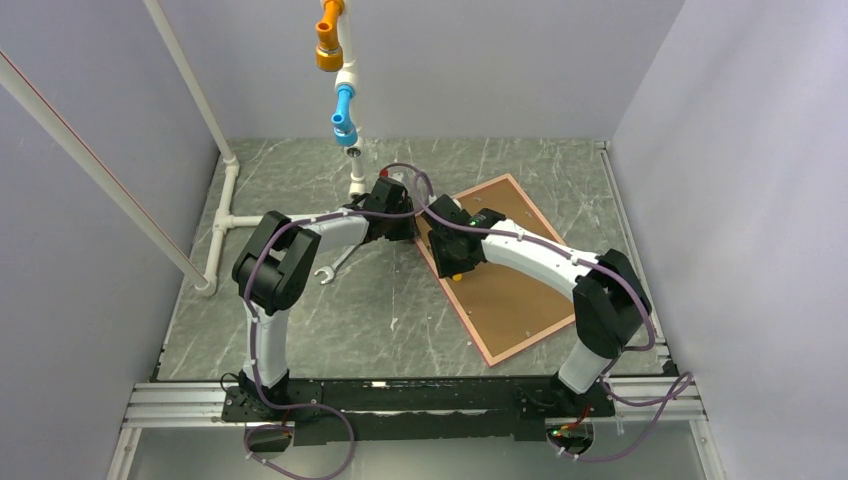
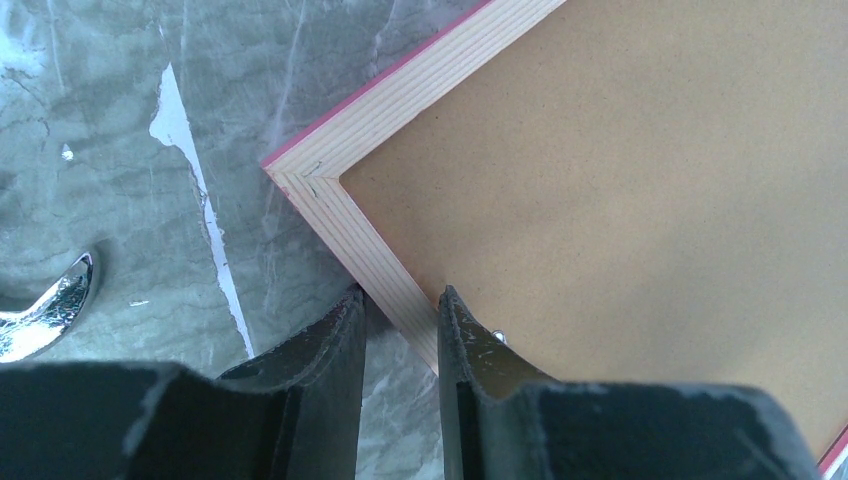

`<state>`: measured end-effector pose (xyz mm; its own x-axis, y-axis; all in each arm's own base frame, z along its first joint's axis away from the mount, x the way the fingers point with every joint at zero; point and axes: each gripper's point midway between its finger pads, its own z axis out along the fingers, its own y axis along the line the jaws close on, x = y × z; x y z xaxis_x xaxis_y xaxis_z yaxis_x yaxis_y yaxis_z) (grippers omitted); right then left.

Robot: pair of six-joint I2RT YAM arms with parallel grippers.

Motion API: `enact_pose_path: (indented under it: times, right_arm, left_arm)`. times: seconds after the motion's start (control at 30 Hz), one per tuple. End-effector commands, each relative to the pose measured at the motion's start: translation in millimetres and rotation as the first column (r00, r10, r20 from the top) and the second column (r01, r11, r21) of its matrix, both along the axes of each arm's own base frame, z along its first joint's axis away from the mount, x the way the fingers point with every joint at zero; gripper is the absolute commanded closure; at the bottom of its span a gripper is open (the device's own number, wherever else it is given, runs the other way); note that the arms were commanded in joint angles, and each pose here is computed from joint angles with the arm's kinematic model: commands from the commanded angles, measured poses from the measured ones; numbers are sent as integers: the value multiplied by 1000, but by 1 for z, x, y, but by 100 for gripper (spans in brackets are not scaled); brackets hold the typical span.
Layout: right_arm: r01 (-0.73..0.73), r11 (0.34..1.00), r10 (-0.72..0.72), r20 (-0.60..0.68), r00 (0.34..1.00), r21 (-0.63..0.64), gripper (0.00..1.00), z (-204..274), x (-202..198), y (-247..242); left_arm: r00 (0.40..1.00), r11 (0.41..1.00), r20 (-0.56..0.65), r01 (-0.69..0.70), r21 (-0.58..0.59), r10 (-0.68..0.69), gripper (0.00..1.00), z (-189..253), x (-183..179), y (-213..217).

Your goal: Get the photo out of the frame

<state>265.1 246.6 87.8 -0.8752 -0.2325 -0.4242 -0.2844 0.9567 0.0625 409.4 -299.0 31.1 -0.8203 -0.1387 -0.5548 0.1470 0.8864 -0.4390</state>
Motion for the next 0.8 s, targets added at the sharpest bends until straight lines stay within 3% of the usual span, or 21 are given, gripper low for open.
enact_pose_path:
  times: [0.0,0.3,0.77]
  right_arm:
    - [-40,999,39,-11,999,-18,100,9,0,3]
    - [-7,994,10,22,1000,-109,100,17,2,-18]
    - [140,990,-134,202,970,-15,100,72,-20,-76]
  left_arm:
    - [986,990,-148,88,106,-72,100,-44,-45,16]
    - [986,991,-152,91,103,-75,100,-45,-47,16]
    - [984,989,-161,100,107,-81,100,-44,-48,14]
